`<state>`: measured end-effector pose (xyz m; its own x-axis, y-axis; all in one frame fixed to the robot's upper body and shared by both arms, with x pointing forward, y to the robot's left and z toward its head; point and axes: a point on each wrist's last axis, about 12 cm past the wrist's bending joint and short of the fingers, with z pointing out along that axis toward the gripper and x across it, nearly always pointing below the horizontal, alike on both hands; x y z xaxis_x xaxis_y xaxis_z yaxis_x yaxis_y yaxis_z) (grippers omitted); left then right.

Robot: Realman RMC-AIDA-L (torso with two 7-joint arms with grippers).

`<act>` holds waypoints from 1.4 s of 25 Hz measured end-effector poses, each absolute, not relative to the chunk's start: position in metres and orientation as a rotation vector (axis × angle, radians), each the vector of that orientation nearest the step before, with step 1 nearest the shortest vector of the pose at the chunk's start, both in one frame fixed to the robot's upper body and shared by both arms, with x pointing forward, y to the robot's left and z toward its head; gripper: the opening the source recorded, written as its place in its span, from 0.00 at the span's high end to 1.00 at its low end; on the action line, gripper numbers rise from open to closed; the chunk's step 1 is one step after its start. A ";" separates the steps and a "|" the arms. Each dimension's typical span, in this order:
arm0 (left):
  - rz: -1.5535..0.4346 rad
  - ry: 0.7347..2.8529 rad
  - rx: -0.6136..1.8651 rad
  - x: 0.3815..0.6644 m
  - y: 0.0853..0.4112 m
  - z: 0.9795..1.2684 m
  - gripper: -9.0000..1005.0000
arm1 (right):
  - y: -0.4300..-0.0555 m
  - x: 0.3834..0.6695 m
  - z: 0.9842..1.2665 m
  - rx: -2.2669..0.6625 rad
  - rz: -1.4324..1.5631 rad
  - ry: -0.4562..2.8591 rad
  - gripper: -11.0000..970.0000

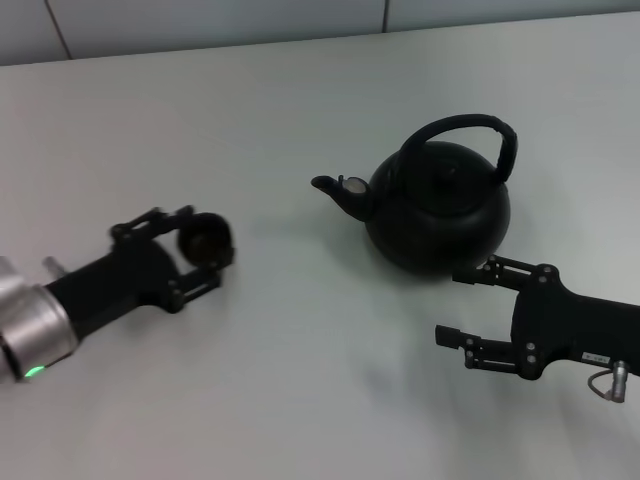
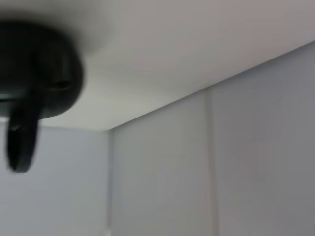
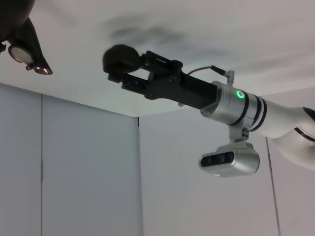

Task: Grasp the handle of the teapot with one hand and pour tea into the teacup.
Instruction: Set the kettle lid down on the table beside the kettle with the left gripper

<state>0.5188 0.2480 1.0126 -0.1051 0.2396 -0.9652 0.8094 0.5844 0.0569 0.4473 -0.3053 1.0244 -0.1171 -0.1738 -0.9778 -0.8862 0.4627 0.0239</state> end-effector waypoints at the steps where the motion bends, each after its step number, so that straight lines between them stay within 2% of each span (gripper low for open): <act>1: -0.609 1.648 0.889 0.519 0.248 1.013 0.31 | -0.305 0.447 1.024 -0.945 0.796 1.594 0.23; 2: -0.653 1.636 0.913 0.521 0.234 1.013 0.31 | -0.305 0.447 1.024 -0.944 0.796 1.594 0.23; 8: -0.668 1.629 0.971 0.526 0.211 1.012 0.31 | -0.305 0.447 1.024 -0.943 0.797 1.595 0.23; 35: -0.582 1.656 0.993 0.520 0.200 0.999 0.31 | -0.305 0.445 1.024 -0.940 0.802 1.592 0.23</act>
